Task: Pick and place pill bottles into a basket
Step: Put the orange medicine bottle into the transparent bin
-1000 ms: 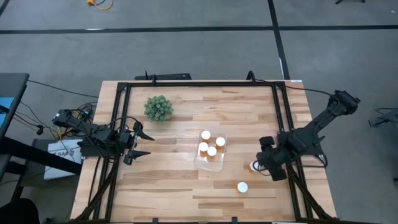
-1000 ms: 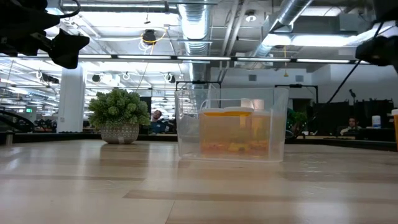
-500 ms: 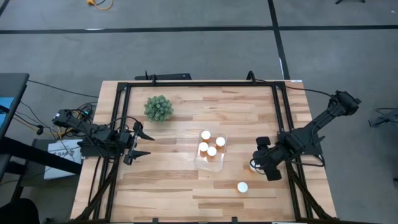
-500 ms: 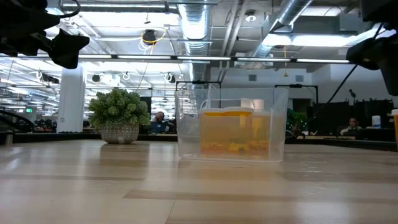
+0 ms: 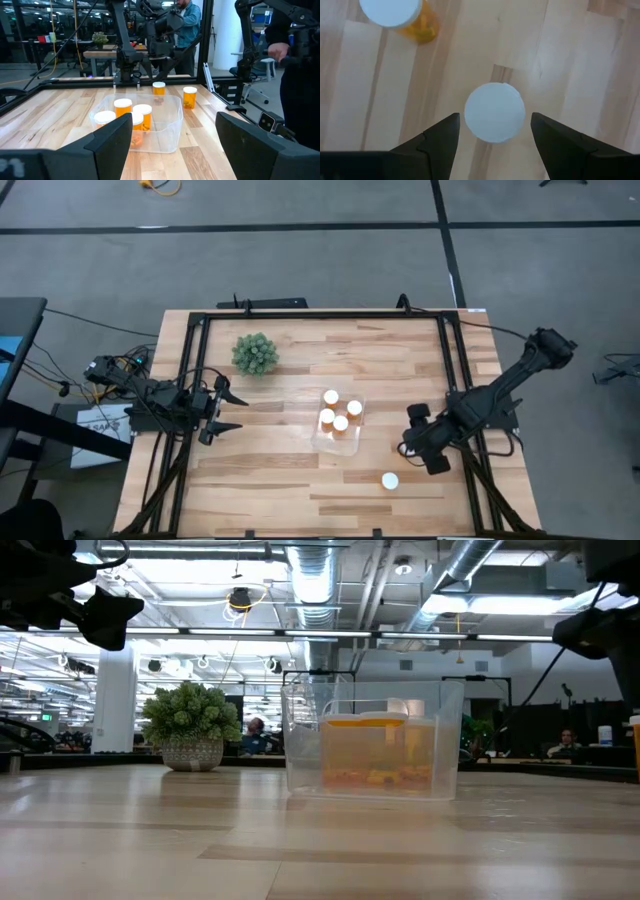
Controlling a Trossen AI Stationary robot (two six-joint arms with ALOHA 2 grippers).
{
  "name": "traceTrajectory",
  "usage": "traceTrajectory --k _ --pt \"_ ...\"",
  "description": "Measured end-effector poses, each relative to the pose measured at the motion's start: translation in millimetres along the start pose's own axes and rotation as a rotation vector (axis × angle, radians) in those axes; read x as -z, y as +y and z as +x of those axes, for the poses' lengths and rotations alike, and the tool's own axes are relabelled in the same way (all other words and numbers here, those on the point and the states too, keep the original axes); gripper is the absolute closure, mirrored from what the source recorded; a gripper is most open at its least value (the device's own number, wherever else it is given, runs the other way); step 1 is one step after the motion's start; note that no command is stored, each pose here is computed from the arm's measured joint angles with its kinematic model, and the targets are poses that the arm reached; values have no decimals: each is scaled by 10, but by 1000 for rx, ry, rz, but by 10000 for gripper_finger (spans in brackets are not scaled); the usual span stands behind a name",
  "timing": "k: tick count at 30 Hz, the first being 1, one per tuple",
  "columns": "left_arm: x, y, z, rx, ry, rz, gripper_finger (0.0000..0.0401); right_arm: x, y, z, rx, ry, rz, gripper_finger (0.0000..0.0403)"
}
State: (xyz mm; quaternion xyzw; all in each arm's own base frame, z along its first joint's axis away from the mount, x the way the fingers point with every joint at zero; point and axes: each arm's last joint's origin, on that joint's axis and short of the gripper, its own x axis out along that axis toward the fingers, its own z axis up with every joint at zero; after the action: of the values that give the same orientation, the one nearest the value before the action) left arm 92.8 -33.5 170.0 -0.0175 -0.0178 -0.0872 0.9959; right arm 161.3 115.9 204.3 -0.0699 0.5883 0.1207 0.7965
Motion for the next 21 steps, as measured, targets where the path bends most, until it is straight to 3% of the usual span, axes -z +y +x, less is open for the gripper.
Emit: traceTrajectory --k 21 --pt "1 0 0 0 0 0 124 -91 36 301 30 83 -15 164"
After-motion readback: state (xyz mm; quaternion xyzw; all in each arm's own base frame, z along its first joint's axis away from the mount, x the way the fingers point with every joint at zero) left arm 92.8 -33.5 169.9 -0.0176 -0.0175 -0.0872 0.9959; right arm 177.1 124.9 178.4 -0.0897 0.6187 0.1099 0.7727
